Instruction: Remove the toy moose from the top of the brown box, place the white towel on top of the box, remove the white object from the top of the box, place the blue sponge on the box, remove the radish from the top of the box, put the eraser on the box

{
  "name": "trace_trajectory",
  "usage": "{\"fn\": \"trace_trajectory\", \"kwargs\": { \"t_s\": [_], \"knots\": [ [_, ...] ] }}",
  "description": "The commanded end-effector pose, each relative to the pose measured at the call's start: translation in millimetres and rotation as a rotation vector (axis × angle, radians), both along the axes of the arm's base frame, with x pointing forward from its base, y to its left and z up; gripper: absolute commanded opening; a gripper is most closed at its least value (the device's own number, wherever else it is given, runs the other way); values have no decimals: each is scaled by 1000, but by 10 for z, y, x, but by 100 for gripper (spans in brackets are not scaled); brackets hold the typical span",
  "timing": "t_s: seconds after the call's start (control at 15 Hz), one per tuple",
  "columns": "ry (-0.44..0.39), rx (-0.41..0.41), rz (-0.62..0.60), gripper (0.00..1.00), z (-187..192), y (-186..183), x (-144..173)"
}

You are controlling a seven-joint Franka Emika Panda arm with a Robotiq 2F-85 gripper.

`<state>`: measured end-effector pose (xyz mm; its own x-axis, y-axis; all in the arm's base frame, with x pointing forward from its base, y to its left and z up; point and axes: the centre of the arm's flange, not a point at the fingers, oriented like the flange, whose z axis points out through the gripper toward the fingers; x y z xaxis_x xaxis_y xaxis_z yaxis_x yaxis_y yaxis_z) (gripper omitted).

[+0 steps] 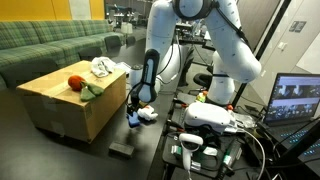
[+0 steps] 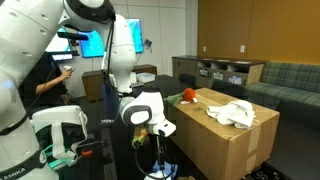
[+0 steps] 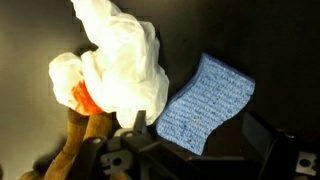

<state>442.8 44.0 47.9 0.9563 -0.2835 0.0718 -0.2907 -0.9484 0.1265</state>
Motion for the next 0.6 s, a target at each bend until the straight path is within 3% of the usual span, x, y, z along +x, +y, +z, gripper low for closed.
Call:
{"fn": "trace_trajectory", "kwargs": {
  "t_s": [0.0,0.53],
  "knots": [
    [14,-32,-76,100,-89,164,8],
    [30,0,-180,100,-177,181,101]
  ]
}}
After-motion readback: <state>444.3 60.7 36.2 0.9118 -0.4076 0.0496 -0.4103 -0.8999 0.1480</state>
